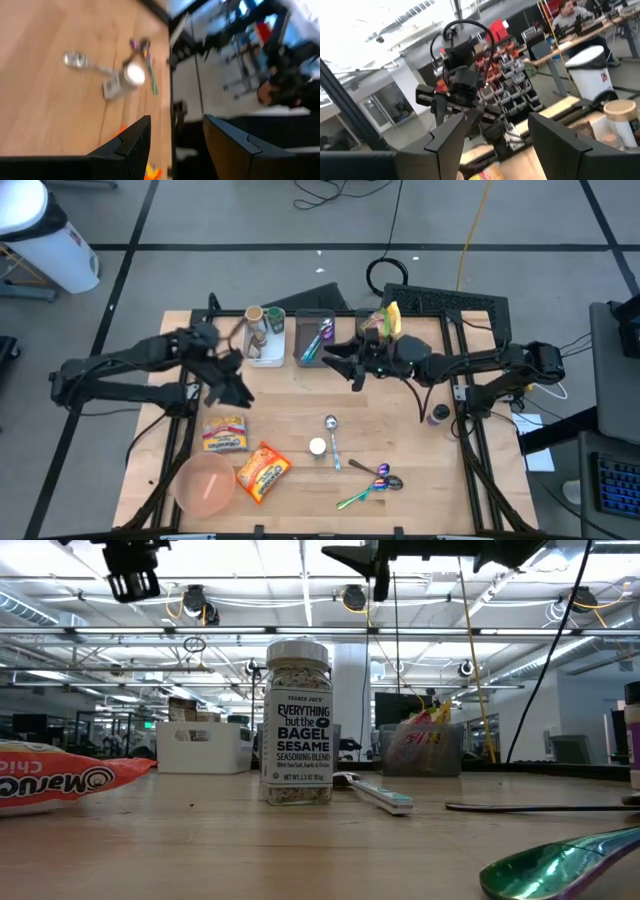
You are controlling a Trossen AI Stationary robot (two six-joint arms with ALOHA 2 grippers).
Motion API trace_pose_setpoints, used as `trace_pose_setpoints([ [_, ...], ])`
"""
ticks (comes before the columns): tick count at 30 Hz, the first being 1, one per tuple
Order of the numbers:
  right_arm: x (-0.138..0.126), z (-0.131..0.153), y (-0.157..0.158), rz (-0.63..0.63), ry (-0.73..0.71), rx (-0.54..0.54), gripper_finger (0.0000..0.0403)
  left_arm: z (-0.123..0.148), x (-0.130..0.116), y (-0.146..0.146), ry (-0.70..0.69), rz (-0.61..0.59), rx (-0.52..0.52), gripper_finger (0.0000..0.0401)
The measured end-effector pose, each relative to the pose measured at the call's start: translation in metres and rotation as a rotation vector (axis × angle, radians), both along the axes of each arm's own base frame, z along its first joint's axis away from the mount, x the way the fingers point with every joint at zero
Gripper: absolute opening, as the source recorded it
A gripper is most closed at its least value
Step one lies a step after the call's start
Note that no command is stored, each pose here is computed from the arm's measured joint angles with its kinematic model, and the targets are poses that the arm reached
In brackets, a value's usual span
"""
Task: Pick & Place Food Item
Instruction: Put the orange noodle pack into the right black bin
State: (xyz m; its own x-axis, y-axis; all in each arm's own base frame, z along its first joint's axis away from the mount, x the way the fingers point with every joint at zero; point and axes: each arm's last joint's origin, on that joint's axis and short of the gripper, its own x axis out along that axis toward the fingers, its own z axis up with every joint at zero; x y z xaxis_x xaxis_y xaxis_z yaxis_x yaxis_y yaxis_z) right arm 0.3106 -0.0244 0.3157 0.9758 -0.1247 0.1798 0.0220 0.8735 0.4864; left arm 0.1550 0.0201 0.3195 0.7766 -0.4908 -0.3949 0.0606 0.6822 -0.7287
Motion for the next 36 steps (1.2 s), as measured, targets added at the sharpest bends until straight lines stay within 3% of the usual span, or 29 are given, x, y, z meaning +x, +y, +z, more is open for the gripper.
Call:
trace_pose_setpoints([
  [11,0.001,-0.003,0.003,0.011,0.034,-0.053,0.021,-0.054,0.043,-0.018,0.32,-0.214,0.115,0.0189],
  [15,0.001,-0.004,0.006,0.1,0.043,-0.048,0.021,-0.073,0.059,-0.022,0.391,-0.273,0.135,0.0189],
  [22,0.001,-0.004,0.008,0.192,0.05,-0.014,0.021,-0.101,0.08,-0.029,0.471,-0.332,0.192,0.0189],
  [28,-0.001,0.003,0.009,0.199,-0.019,-0.007,0.021,-0.122,0.091,-0.033,0.517,-0.378,0.264,0.0189],
  [36,-0.006,0.018,0.007,0.193,-0.18,-0.034,0.021,-0.145,0.102,-0.037,0.557,-0.444,0.229,0.0189],
])
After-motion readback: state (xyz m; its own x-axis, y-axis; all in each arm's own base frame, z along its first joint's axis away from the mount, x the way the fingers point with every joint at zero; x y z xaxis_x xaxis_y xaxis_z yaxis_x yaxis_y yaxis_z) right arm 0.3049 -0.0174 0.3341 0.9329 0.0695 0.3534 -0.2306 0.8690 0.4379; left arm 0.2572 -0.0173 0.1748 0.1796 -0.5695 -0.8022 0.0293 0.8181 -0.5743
